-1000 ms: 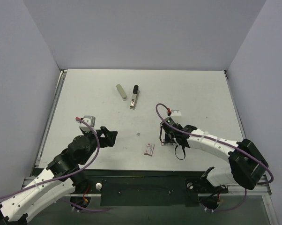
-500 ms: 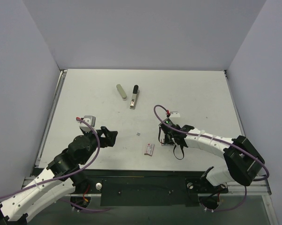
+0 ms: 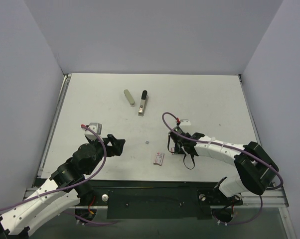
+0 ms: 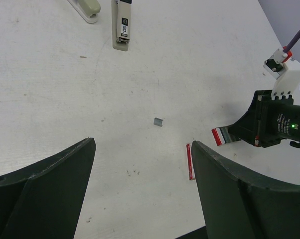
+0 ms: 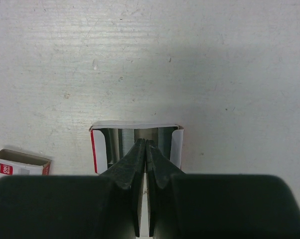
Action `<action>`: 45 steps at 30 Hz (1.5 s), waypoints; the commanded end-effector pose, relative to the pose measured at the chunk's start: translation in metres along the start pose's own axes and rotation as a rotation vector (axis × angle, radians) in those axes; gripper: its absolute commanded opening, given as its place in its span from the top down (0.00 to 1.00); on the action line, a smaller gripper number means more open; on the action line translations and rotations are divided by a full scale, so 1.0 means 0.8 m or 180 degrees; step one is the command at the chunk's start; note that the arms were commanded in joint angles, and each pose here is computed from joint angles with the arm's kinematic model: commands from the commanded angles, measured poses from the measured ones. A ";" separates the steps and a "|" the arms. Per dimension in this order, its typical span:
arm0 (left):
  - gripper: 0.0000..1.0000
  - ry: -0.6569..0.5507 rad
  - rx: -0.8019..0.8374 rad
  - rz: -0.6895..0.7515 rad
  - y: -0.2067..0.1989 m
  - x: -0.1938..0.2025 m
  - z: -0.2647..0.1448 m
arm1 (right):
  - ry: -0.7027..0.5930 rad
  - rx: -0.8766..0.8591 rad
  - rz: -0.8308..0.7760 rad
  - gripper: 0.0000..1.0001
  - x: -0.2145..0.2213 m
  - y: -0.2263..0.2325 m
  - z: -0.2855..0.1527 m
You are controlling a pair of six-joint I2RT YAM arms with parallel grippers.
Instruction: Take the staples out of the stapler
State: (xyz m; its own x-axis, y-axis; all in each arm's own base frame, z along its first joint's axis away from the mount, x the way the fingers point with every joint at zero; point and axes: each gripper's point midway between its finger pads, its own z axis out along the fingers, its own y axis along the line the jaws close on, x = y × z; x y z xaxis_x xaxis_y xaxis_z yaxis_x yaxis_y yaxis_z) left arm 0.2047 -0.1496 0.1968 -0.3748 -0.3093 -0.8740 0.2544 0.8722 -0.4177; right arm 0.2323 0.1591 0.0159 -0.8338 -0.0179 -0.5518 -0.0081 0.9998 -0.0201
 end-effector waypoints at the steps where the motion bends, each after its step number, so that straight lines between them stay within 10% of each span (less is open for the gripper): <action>1: 0.12 -0.0142 0.0079 -0.0016 -0.009 -0.018 -0.002 | 0.0044 0.0071 -0.0004 1.00 0.006 -0.005 0.004; 45: 0.11 -0.0144 0.0075 -0.0012 -0.010 -0.019 -0.002 | 0.0136 -0.0031 -0.0016 0.86 0.012 0.007 0.010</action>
State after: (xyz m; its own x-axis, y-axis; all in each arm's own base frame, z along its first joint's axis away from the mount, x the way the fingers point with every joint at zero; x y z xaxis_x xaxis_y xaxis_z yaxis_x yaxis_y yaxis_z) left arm 0.2046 -0.1492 0.1972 -0.3727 -0.3079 -0.8754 0.2558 0.8727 -0.4159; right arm 0.2304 0.1655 0.0063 -0.8499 -0.0220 -0.5265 -0.0225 0.9997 -0.0053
